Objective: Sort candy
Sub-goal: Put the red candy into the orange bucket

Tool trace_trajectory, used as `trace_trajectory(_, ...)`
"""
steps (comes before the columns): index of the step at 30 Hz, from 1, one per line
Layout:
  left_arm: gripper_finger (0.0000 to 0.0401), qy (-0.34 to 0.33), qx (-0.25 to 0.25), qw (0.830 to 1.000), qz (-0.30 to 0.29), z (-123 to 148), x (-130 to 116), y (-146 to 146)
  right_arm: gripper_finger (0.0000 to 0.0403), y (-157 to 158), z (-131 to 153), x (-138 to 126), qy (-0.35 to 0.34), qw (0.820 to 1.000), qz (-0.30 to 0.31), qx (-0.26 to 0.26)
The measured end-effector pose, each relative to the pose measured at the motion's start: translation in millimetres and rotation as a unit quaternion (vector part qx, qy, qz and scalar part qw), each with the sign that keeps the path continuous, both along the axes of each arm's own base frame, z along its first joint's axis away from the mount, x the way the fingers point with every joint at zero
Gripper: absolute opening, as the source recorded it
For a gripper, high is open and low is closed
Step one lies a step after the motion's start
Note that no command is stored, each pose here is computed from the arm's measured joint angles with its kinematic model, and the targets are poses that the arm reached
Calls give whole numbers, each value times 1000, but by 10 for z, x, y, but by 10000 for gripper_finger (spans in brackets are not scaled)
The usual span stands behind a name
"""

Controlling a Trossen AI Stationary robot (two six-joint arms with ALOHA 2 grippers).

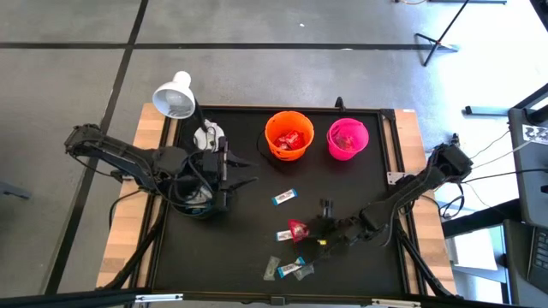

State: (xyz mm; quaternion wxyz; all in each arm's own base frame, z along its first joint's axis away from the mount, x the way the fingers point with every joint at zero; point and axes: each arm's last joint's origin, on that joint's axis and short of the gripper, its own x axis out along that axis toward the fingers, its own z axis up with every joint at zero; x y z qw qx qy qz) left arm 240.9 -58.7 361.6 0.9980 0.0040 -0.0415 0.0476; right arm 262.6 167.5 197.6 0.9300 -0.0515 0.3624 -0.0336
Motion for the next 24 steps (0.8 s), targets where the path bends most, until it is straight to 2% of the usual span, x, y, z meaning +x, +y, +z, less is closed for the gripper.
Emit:
trace_trajectory(6, 158, -21, -6, 1000, -4, 40, -5, -7, 14, -285, 426, -57, -97, 988, -83, -86)
trace_trajectory(14, 158, -20, -1, 1000, -4, 39, -5, -7, 14, -1057, 848, 74, -152, 971, -155, -100)
trace_trajectory(17, 158, -20, -2, 1000, -5, 40, -5, -8, 14, -1439, 901, 148, -156, 972, -160, -75)
trace_trajectory(21, 158, -19, 3, 1000, -1, 39, -5, -6, 14, -1963, 885, 180, -147, 976, -157, -16)
trace_trajectory(24, 158, -17, 4, 1000, -1, 33, -5, -7, 14, -2289, 863, 143, -144, 973, -182, 12)
